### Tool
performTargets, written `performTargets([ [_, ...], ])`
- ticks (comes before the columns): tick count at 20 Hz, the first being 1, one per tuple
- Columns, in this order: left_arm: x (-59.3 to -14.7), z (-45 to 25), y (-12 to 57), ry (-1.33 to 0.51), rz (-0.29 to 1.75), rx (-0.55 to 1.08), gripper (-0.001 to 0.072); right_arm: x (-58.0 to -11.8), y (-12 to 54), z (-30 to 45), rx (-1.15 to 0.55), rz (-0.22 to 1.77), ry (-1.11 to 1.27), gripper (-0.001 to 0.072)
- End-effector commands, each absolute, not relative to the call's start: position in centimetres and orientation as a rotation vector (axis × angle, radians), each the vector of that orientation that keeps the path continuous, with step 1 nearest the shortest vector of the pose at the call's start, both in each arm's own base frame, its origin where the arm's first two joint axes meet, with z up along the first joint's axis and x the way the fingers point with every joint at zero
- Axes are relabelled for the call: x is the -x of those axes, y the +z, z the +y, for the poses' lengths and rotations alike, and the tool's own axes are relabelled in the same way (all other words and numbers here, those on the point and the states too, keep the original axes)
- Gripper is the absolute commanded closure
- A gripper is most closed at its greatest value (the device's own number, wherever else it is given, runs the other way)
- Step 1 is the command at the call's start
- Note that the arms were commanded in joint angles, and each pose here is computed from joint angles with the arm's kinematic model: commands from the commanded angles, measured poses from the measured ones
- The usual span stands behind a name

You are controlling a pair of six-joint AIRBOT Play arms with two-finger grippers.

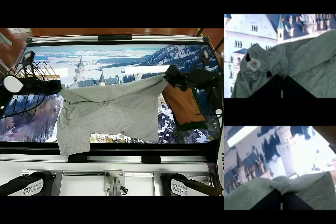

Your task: Fold the shirts.

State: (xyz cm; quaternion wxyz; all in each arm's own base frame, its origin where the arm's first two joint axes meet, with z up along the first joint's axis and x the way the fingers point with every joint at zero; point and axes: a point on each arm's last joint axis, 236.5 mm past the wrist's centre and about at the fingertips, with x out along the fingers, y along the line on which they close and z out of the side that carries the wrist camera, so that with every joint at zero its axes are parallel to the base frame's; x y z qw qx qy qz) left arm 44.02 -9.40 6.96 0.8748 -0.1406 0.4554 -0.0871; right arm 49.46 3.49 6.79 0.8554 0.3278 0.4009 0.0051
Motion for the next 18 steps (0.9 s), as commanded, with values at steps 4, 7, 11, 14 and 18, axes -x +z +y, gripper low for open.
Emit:
performTargets([
  [4, -41.0, -6.2, 4.4, -0.171, 1.201, 0.279, -0.0013, -44.9, 6.3, -0.4, -0.604, 1.037, -0.023, 0.0046],
  [7, -35.0, -0.5, 3.3, -0.124, 1.446, 0.260, 0.0127, -38.1, 6.8, -5.0, -0.463, 1.205, -0.057, 0.0120],
  [11, -27.7, 3.0, -1.2, -0.078, 1.666, 0.403, 0.0169, -30.1, 6.9, -7.7, -0.387, 1.431, -0.015, 0.0144],
  [14, -25.6, 1.1, -5.1, -0.149, 1.686, 0.494, 0.0158, -29.3, 7.2, -7.4, -0.500, 1.413, 0.012, 0.0144],
  [18, -26.5, -0.7, -8.4, -0.149, 1.593, 0.587, 0.0157, -29.2, 6.2, -5.4, -0.580, 1.423, 0.080, 0.0144],
])
